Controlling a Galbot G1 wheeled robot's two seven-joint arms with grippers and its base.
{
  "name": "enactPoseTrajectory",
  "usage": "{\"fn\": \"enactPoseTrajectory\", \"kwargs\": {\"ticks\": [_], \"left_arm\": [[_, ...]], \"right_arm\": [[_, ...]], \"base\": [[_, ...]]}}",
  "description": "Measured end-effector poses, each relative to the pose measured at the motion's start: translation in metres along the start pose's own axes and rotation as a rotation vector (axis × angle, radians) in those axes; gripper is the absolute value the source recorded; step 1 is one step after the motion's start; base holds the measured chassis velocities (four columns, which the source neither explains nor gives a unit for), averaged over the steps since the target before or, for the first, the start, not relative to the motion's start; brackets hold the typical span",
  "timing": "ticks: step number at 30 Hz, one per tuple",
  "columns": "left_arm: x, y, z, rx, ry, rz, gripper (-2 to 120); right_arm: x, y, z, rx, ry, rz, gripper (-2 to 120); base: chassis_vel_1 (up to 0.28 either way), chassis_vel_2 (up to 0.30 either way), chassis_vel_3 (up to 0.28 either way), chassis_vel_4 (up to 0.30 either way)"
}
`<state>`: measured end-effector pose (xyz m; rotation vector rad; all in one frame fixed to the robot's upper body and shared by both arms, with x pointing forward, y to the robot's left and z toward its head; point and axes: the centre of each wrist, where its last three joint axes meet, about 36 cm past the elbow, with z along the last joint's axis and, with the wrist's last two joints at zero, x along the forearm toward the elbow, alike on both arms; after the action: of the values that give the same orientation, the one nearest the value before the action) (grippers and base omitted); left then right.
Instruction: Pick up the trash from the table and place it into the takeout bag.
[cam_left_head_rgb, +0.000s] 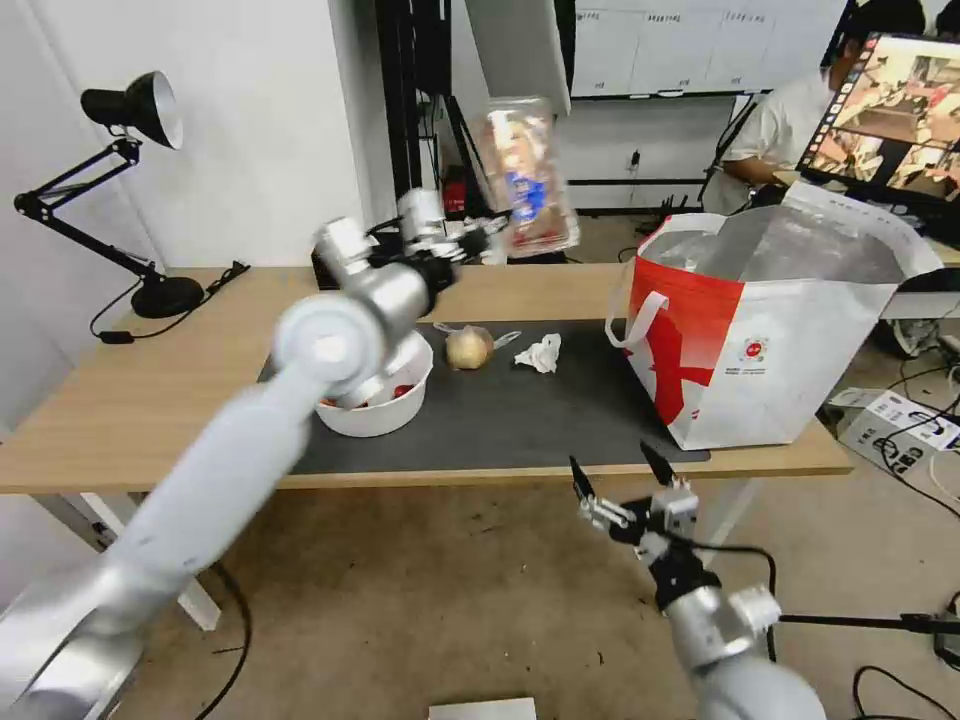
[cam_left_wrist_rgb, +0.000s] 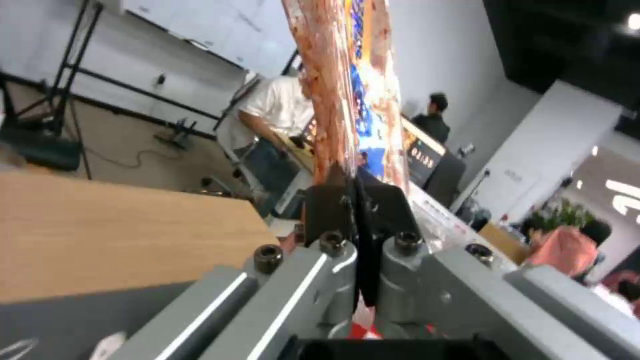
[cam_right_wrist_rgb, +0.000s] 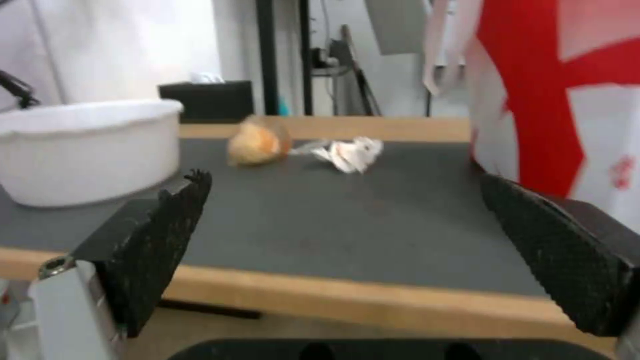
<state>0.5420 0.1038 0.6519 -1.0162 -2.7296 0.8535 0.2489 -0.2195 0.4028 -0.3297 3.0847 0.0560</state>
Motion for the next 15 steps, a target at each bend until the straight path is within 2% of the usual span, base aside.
{"fn": "enactPoseTrajectory", "kwargs": {"ticks": [2,3,5,6,9,10,12,13,14,15], "left_arm": [[-0.03,-0.013,0.006,-0.022,0.006,0.01,0],[-0.03,-0.013,0.006,-0.022,0.006,0.01,0],[-0.062,-0.031,0.011,-0.036,0.002,0.015,0],[-0.062,-0.031,0.011,-0.036,0.002,0.015,0],[-0.094,-0.052,0.021,-0.085,-0.006,0.009,0],[-0.094,-0.052,0.021,-0.085,-0.006,0.009,0],[-0.113,-0.065,0.034,-0.129,-0.008,0.006,0],[-0.126,-0.075,0.047,-0.17,-0.006,0.012,0],[-0.126,-0.075,0.047,-0.17,-0.006,0.012,0],[-0.138,-0.08,0.065,-0.247,0.0,0.017,0]], "right_arm": [[0.007,0.004,0.004,-0.005,0.005,0.017,100],[0.007,0.004,0.004,-0.005,0.005,0.017,100],[0.011,0.007,0.008,-0.01,0.014,0.027,100],[0.011,0.007,0.008,-0.01,0.014,0.027,100],[0.013,0.011,0.013,-0.012,0.027,0.031,100],[0.013,0.011,0.013,-0.012,0.027,0.031,100],[0.014,0.014,0.016,-0.015,0.033,0.032,100],[0.013,0.014,0.018,-0.017,0.036,0.033,100],[0.013,0.014,0.018,-0.017,0.036,0.033,100],[0.012,0.014,0.019,-0.016,0.036,0.033,100]], "base": [[0.0,0.0,0.0,0.0],[0.0,0.0,0.0,0.0],[0.0,0.0,0.0,0.0],[0.0,0.0,0.0,0.0],[0.0,0.0,0.0,0.0],[0.0,0.0,0.0,0.0],[0.0,0.0,0.0,0.0],[0.0,0.0,0.0,0.0],[0.0,0.0,0.0,0.0],[0.0,0.0,0.0,0.0]]}}
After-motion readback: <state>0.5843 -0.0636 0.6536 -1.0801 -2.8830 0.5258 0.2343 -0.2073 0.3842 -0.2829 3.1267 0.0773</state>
